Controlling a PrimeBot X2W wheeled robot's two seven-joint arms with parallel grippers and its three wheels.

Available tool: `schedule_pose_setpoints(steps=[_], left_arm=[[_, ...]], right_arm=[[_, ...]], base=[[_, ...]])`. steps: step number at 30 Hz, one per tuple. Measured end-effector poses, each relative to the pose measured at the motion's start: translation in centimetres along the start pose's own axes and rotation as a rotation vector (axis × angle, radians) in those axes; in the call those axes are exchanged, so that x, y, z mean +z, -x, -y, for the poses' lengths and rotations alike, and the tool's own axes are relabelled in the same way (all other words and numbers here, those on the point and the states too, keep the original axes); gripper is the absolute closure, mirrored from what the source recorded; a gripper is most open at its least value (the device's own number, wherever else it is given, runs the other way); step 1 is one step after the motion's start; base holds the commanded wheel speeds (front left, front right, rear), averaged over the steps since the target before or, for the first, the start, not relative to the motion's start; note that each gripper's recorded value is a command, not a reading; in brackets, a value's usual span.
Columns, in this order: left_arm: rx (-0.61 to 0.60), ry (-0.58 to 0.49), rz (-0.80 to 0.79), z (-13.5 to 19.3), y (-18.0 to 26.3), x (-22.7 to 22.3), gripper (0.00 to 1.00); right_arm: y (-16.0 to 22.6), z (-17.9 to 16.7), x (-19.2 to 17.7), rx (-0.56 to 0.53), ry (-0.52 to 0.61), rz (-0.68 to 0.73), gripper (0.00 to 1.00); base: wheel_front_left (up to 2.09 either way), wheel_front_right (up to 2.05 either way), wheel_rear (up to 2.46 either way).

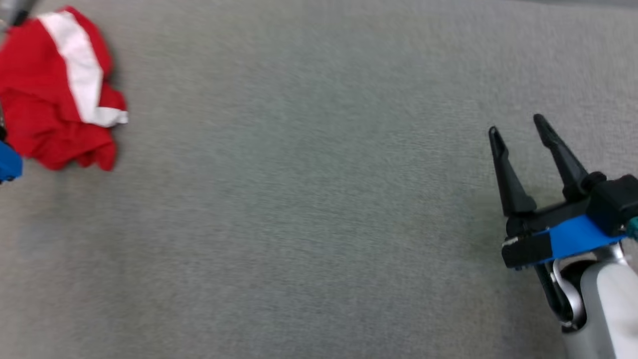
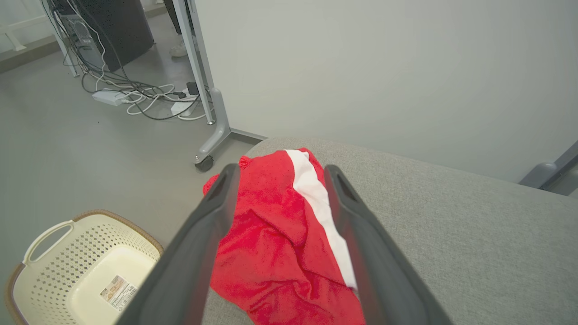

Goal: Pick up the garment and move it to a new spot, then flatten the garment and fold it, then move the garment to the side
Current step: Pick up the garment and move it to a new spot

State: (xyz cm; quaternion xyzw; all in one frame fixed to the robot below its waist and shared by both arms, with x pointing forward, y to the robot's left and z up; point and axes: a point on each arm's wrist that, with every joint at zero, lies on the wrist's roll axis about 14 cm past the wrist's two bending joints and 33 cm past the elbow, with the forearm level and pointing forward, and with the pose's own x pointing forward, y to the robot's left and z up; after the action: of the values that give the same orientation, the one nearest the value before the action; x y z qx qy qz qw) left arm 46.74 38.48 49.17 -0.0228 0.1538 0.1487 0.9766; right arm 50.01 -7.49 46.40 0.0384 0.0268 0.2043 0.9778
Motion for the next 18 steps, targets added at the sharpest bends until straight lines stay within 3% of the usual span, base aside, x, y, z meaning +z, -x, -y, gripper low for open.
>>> schedule_pose_setpoints(steps=[8,16,17,18], left_arm=[[0.043,-0.041,-0.237,0.4,-6.8,-8.0,0.0],[0.191,0.021,-0.434,-1.5,-7.1,-13.8,0.0],[0.2,0.049,-0.464,-1.4,-6.9,-14.3,0.12],[0.195,0.071,-0.491,-1.1,-6.8,-14.7,0.53]], right_arm=[[-0.2,5.1,-2.0,-0.096,0.029,-0.013,0.0],[1.4,7.8,-2.9,-0.169,0.049,-0.03,0.0],[1.5,7.8,-2.9,-0.172,0.051,-0.031,0.0],[1.6,7.9,-2.8,-0.173,0.052,-0.03,0.0]], base=[[0.0,0.0,0.0],[0.0,0.0,0.0],[0.0,0.0,0.0],[0.0,0.0,0.0]])
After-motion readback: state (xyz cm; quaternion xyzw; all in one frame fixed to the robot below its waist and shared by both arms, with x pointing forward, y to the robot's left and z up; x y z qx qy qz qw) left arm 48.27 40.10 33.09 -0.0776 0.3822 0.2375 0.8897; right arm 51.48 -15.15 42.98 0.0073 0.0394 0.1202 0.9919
